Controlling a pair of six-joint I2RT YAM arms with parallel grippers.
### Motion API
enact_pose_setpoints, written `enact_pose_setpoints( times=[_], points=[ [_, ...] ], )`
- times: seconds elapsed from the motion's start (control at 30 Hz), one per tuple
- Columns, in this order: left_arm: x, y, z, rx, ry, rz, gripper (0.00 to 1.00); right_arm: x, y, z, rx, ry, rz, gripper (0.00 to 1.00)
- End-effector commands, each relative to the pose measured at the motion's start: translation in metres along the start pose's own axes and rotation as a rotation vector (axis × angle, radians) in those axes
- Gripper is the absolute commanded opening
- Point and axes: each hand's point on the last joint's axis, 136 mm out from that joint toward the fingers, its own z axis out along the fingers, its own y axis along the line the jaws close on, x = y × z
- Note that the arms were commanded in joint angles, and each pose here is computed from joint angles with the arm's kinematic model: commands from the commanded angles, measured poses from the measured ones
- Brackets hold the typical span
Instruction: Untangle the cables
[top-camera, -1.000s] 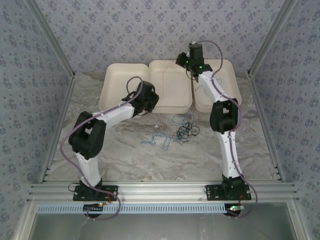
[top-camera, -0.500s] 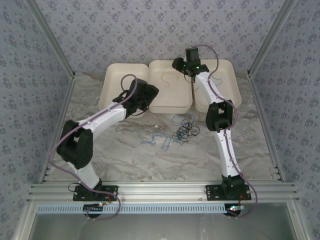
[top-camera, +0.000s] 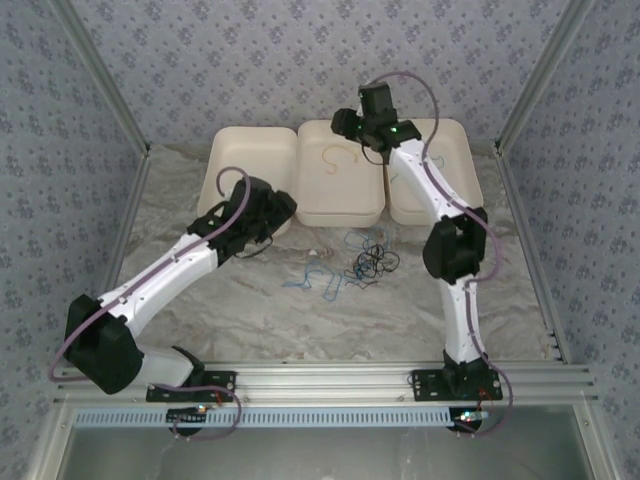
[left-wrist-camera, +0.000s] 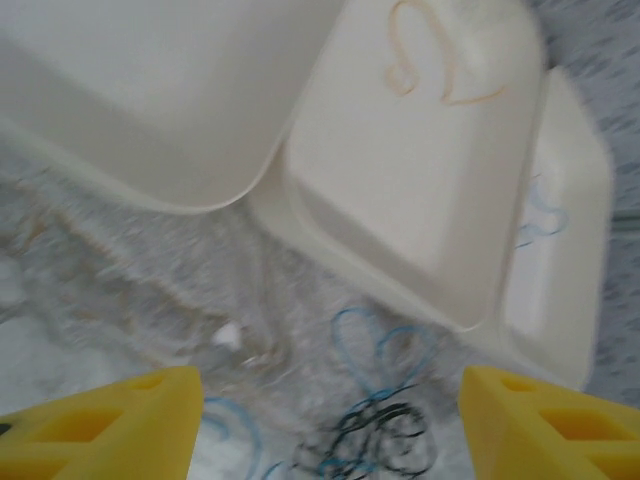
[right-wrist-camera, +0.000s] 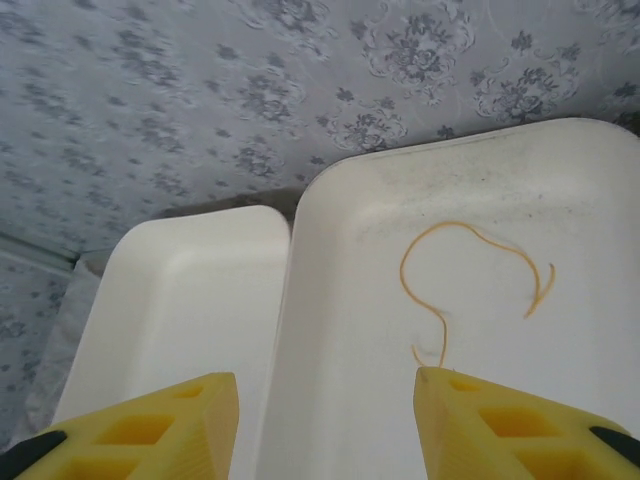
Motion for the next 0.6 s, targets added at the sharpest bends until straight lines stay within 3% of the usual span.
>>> enact_pose_setpoints(
  times=[0.0, 0.1, 0.27, 0.43, 0.57],
  points=[
    [0.039, 0.050, 0.007, -0.125, 0.132, 0.069, 0.69, -0.006, 0.007, -0.058, 0.005, -0.095, -0.020, 0.52],
    [0.066, 0.079, 0.017, -0.160, 0.196, 0.056, 0.70, 0.026, 0.003, -0.098, -0.022, -0.098, 0.011, 0.52],
    [0.096, 0.104, 0.023, -0.184, 0.237, 0.041, 0.70, 0.124, -0.007, -0.151, -0.036, -0.001, 0.069, 0.52],
    [0.116, 0.123, 0.020, -0.219, 0.236, 0.031, 0.70, 0.203, -0.024, -0.184, -0.006, 0.068, 0.111, 0.51],
    [0.127, 0.126, 0.029, -0.193, 0.240, -0.047, 0.73, 0.246, -0.024, -0.190, -0.026, 0.119, 0.136, 0.51]
  ],
)
